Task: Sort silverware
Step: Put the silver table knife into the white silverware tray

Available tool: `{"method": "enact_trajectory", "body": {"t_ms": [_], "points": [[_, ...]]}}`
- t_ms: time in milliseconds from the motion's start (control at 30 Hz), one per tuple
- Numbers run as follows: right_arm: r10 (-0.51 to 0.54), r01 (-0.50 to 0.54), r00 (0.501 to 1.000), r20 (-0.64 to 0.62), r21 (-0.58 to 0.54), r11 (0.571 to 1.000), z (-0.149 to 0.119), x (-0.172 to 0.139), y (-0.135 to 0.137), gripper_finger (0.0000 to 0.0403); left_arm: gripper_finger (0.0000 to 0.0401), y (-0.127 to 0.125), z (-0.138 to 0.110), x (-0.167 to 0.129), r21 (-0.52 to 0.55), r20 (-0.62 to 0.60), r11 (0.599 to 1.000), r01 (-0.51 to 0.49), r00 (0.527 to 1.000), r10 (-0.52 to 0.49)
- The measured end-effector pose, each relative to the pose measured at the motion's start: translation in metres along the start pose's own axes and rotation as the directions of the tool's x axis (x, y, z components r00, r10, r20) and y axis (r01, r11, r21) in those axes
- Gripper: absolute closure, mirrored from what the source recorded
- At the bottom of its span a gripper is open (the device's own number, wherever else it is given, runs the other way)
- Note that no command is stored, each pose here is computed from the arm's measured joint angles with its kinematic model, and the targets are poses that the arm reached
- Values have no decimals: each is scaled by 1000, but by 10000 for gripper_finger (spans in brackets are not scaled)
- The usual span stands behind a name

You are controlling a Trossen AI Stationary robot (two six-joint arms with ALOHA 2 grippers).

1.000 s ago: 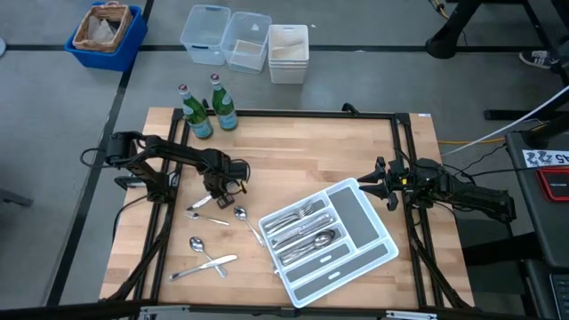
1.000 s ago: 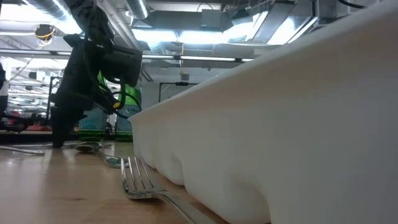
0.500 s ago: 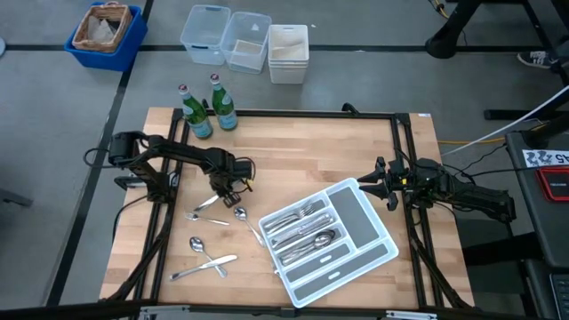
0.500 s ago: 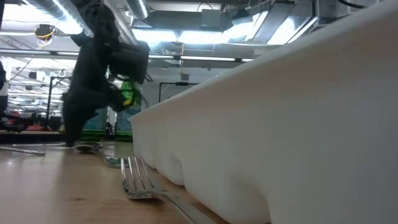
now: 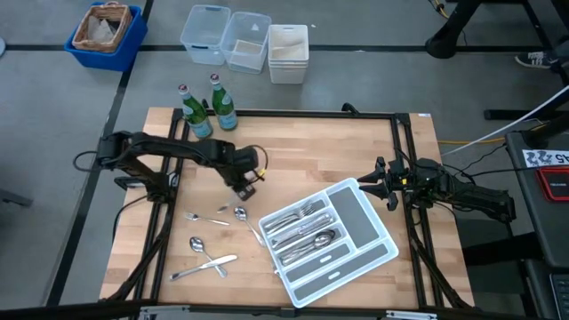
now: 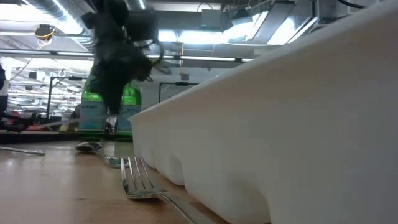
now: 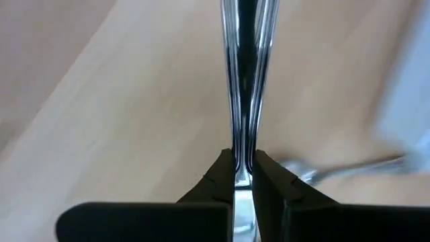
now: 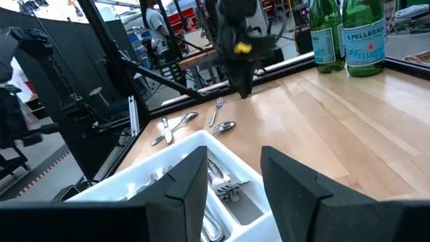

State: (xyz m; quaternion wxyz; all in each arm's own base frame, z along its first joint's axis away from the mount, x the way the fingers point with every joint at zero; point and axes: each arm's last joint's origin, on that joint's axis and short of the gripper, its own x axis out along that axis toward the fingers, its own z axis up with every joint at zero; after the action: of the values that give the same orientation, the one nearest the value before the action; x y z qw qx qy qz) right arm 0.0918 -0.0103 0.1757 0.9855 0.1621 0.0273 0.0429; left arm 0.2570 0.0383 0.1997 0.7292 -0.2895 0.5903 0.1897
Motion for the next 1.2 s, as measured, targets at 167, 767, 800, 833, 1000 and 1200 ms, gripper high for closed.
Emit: {"method": "enact_trajectory", "body": {"t_ms": [167,767,800,833,1000,1200], "points": [[0,0,1000,-1,1,1000,0,0,0,260,385,-26,26,-17,-39,251,975,219,946,-203],[0,0,1000,0,0,1000,0,0,0,260,380,-121,21,-16,237,562,843,483,639,-525],[0,0,1000,-1,1,1000,0,0,0,260,381,-125,18,-11,247,548,847,471,653,-523],[0,0,1000,0,0,1000,0,0,0,260,381,-128,16,-5,259,536,849,460,663,-523],[0,0,1000,0,0,1000,0,0,0,260,383,-139,5,21,269,475,861,431,718,-508],[0,0,1000,0,0,1000,0,0,0,260,377,-144,1,38,275,442,871,408,750,-491]]}}
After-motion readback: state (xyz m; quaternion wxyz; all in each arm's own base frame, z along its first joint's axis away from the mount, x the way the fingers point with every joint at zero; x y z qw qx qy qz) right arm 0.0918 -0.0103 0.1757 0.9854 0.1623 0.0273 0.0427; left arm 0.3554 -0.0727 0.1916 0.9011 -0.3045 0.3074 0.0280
